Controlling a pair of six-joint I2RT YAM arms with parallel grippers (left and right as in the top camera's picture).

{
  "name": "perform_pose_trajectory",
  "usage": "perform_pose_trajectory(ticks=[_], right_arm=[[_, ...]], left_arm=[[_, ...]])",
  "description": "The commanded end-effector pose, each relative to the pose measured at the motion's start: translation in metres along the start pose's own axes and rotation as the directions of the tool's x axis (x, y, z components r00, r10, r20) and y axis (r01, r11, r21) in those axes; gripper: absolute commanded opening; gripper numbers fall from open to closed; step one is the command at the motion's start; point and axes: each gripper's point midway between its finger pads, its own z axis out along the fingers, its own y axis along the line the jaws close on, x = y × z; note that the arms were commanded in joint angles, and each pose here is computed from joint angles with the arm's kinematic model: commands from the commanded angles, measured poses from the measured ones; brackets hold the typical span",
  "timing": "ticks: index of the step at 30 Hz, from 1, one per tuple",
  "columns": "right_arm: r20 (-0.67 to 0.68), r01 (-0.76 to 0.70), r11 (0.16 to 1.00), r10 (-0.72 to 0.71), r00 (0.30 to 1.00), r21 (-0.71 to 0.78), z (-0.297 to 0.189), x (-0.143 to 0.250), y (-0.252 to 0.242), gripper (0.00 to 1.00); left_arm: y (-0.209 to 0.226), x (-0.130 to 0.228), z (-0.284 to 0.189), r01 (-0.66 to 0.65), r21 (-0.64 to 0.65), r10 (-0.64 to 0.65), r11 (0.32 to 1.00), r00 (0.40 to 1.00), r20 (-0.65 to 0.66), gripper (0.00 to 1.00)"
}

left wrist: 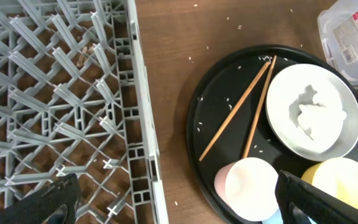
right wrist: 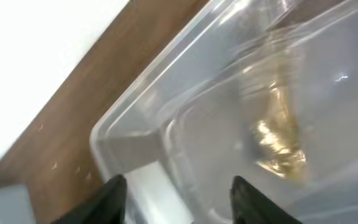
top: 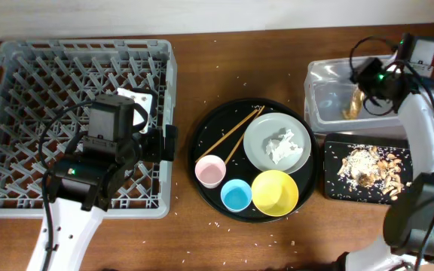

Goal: Sort waste into correct bins and load items into the dishwasher rack

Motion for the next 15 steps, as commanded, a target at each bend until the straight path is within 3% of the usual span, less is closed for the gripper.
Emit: perform_pose_trajectory(ticks=[1, 2, 3, 5, 7, 9, 12, 13, 14, 15], right_arm=[[-0.058, 0.147, 0.949, -0.169, 0.984, -0.278, -0.048, 0.022, 0.06, 0.64], [-0.099, 0.18, 0.939, -0.217, 0.971, -0.295, -0.064, 0.042, 0.069, 0.64], [-0.198, 0.257, 0.928, -0.315, 0.928, -0.27, -0.083, 0.088, 0.075, 0.63], [-0.37, 0.37, 0.922, -0.385, 0.846, -0.112, -0.081, 0.147, 0.059, 0.6], [-0.522, 0.564, 0.825, -0.494, 0.695, -0.029, -0.053, 0.218, 0.047, 0.62], [-0.531, 0.635, 0.756, -0.477, 0.7, 0.157, -0.006, 0.236, 0.014, 0.76], [-0.559, 0.627, 0.76, -0.448, 0.698, 0.173, 0.046, 0.251, -0.01, 0.78], [-0.565, 0.623, 0.763, -0.44, 0.698, 0.175, 0.051, 0.253, -0.013, 0.7], [-0.569, 0.622, 0.769, -0.446, 0.691, 0.152, 0.053, 0.255, -0.011, 0.44], [-0.567, 0.624, 0.777, -0.479, 0.67, 0.081, 0.048, 0.254, 0.001, 0.08]], left_arm=[[-0.002, -0.005, -0.003, -0.005, 0.012, 0.005, 1.0, 1.0, 0.014, 0.99], [-0.002, -0.005, -0.003, -0.005, 0.012, 0.005, 1.0, 1.0, 0.014, 0.99], [-0.002, -0.005, -0.003, -0.005, 0.012, 0.005, 1.0, 1.0, 0.014, 0.99], [-0.002, -0.005, -0.003, -0.005, 0.012, 0.005, 1.0, 1.0, 0.014, 0.99], [-0.002, -0.005, -0.003, -0.005, 0.012, 0.005, 1.0, 1.0, 0.014, 0.99], [-0.002, -0.005, -0.003, -0.005, 0.012, 0.005, 1.0, 1.0, 0.014, 0.99], [-0.002, -0.005, -0.003, -0.005, 0.012, 0.005, 1.0, 1.0, 0.014, 0.99], [-0.002, -0.005, -0.003, -0.005, 0.012, 0.005, 1.0, 1.0, 0.014, 0.99], [-0.002, -0.005, -0.003, -0.005, 0.012, 0.005, 1.0, 1.0, 0.014, 0.99], [-0.002, -0.005, -0.003, -0.005, 0.012, 0.005, 1.0, 1.0, 0.014, 0.99]])
